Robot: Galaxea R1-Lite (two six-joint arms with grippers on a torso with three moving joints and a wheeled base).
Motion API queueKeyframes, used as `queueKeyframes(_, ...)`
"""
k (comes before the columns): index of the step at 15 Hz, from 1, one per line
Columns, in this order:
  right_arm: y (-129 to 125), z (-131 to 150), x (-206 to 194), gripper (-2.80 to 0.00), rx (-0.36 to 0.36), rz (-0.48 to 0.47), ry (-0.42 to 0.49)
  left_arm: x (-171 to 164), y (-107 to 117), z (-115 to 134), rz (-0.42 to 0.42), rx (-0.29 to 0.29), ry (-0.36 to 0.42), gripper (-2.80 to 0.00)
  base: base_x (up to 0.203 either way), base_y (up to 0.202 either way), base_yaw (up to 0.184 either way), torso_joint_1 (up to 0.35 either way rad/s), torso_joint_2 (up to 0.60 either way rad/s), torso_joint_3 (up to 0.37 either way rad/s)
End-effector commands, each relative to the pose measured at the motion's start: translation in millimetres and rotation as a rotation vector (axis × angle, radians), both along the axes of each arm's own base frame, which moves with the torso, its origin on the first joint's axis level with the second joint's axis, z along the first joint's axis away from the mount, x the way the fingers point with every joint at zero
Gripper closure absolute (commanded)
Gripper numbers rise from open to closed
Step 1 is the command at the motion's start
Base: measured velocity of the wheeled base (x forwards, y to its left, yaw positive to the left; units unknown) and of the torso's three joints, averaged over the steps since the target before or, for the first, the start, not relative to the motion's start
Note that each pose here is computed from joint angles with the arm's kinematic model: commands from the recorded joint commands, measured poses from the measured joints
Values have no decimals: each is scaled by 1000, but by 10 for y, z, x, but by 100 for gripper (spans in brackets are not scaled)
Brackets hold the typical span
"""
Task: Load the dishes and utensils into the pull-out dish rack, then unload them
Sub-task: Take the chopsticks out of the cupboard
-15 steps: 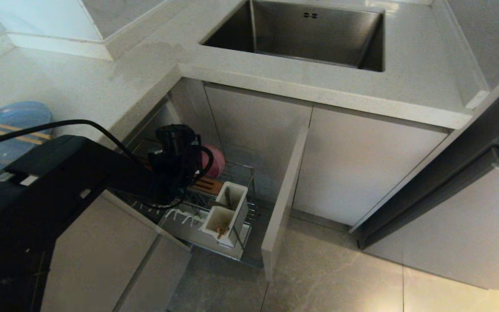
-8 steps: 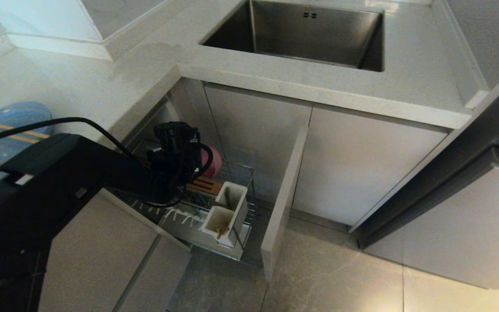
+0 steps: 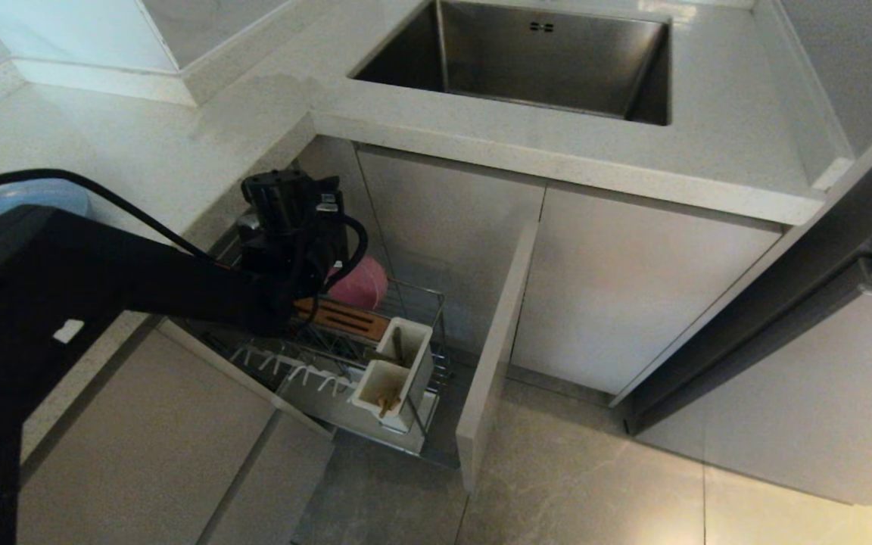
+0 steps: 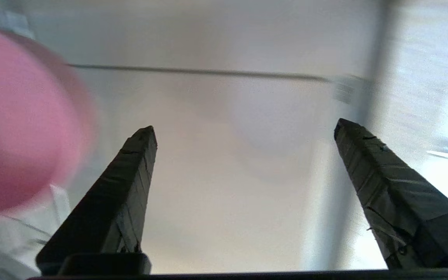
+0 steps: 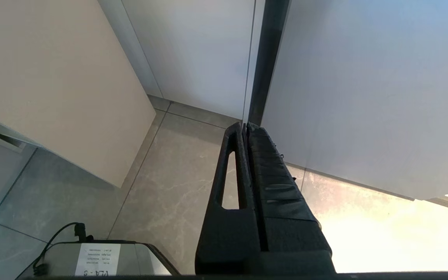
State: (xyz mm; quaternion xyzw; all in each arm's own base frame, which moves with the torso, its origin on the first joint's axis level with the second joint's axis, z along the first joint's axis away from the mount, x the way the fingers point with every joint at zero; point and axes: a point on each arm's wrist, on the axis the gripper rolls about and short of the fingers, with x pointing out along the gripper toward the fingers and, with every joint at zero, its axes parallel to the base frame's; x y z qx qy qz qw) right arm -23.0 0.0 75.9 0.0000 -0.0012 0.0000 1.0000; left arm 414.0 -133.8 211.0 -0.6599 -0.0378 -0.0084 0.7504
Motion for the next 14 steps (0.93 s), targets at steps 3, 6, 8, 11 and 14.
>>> queueKeyframes(3, 0, -1, 1, 0, 0, 0, 2, -300, -86, 416, -43, -24, -90, -280, 0, 0, 0, 0, 0, 0)
queueKeyframes(6, 0, -2, 1, 0, 0, 0, 2, -510, -205, 568, -90, -29, -115, -280, 0, 0, 0, 0, 0, 0)
queueKeyframes(8, 0, 0, 1, 0, 0, 0, 1, -640, -224, 690, -107, -29, -112, -280, 0, 0, 0, 0, 0, 0)
queueKeyframes(11, 0, -1, 1, 0, 0, 0, 2, -895, -224, 862, -129, -29, -107, -280, 0, 0, 0, 0, 0, 0)
queueKeyframes(14, 0, 0, 1, 0, 0, 0, 1, -1172, -207, 1050, -154, -29, -104, -280, 0, 0, 0, 0, 0, 0)
